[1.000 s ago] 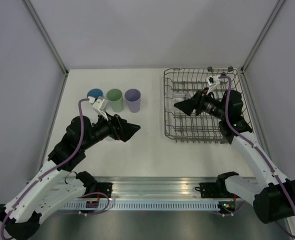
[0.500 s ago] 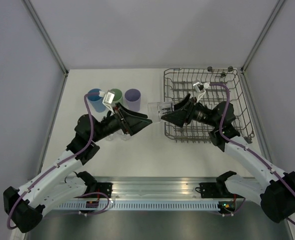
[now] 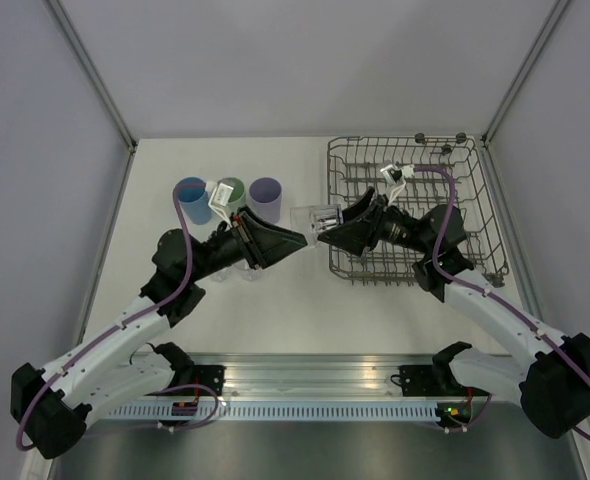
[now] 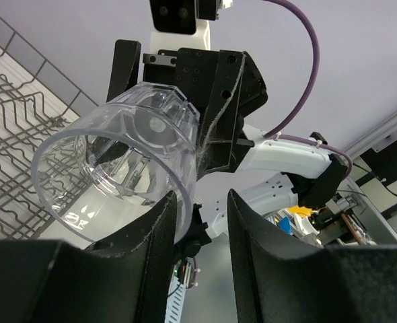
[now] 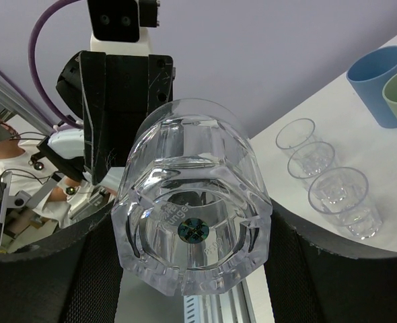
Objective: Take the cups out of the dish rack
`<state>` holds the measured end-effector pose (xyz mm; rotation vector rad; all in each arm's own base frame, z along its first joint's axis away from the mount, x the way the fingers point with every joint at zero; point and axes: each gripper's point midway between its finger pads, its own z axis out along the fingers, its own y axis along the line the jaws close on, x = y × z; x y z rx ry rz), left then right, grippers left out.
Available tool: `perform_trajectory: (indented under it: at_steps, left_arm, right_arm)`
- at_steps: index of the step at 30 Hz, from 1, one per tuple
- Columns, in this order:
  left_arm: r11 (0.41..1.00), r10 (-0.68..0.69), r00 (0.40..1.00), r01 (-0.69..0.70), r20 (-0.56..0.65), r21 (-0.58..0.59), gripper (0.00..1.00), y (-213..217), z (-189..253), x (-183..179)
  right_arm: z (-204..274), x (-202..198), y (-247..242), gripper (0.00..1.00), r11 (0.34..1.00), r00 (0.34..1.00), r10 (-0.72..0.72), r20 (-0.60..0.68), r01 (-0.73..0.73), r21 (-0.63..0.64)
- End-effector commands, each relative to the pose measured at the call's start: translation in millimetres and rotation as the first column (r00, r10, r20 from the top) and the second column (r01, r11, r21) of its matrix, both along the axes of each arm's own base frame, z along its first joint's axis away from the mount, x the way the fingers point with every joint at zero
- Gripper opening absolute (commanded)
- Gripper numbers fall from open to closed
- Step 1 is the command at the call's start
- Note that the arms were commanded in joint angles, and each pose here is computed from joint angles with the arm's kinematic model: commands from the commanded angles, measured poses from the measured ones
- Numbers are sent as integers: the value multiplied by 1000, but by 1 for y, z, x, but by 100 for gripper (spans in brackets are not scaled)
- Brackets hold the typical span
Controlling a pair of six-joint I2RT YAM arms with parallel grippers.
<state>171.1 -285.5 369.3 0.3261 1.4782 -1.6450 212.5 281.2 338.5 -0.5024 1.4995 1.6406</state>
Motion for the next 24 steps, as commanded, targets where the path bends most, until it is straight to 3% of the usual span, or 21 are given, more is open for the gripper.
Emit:
perform_trajectory:
  at_steps: [1,5,7,9,10,12,14,16,19,24]
  left_arm:
    - [999,-37,999,37,26,-16,41,-5,12,-5]
    - [999,-39,999,39,31,-5,8,-8,13,-5]
    - [999,-24,999,24,32,26,2,-8,10,-3]
    - [999,3,999,-5,52,40,2,-2,15,-3]
    - [994,48,998,-52,46,92,2,2,6,2]
    - [984,106,993,-113,57,140,2,10,5,7]
    - [949,188,981,-196,54,245,2,20,-14,18]
    - [908,252,964,-266,84,325,2,29,-18,29]
    - [822,286,956,-278,62,497,2,36,-45,41]
    - [600,329,944,-203,-6,774,2,45,-97,63]
  right_arm:
    - [22,-11,3,47,998,994,31,108,-36,46]
    - [19,-13,4,47,998,993,39,109,-43,35]
    - [13,-11,5,50,1000,994,27,107,-28,12]
    - [14,-2,2,65,999,991,-34,126,36,-14]
    - [-8,7,0,97,990,990,-73,123,87,-109]
    - [-25,26,-17,98,940,967,-234,98,251,-233]
    - [-27,36,-37,98,873,920,-331,211,384,-300]
    - [-43,48,-64,98,766,862,-450,233,507,-395]
    - [-49,49,-94,98,652,798,-523,299,600,-463]
    - [-52,43,-124,98,536,745,-561,361,659,-528]
